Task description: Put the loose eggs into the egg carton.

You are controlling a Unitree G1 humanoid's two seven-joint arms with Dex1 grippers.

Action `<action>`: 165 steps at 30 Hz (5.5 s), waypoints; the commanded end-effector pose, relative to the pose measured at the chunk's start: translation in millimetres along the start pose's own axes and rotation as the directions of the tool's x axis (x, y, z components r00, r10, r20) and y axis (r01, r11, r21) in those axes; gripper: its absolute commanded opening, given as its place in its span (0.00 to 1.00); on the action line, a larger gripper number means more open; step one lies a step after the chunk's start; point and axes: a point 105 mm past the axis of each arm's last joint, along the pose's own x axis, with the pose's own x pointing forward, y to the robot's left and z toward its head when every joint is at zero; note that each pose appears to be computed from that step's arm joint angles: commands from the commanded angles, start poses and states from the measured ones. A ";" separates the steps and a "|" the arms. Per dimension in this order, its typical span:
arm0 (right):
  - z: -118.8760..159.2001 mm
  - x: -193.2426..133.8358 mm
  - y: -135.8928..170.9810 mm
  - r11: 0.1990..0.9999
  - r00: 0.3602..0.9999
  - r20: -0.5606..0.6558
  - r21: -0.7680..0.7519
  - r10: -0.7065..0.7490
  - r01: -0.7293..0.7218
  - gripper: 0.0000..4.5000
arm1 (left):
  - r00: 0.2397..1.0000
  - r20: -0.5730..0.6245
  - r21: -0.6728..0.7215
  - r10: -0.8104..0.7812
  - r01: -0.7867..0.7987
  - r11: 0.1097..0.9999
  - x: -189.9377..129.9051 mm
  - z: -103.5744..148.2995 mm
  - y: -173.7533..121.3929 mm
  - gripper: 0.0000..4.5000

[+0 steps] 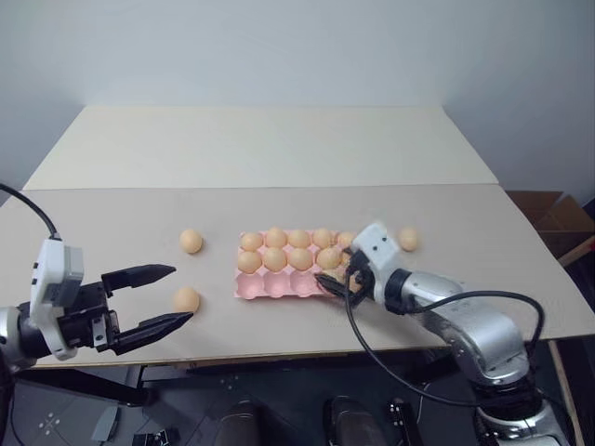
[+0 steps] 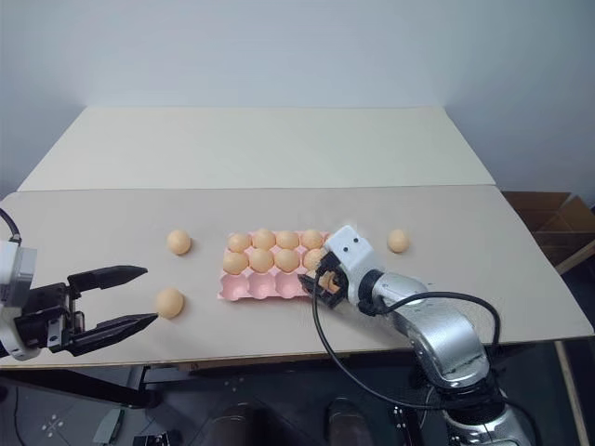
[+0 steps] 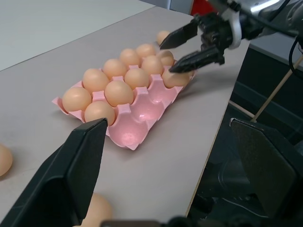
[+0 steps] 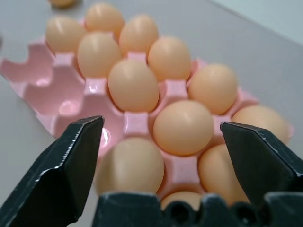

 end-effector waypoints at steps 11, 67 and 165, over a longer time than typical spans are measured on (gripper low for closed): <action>-21.8 -120.8 -48.2 0.991 0.992 -0.011 -0.034 0.126 -0.126 0.99 | 0.999 0.002 -0.020 0.040 -0.040 0.999 -24.5 0.0 10.0 1.00; 16.0 25.1 38.3 0.994 0.993 0.041 0.002 0.111 -0.111 0.99 | 1.000 0.000 0.023 0.002 -0.002 1.000 -10.1 6.4 1.4 1.00; 13.2 -77.4 -19.5 0.989 0.983 0.149 -0.113 0.108 -0.092 1.00 | 0.874 -0.344 -0.050 0.343 -0.382 0.923 15.9 -92.6 65.3 0.63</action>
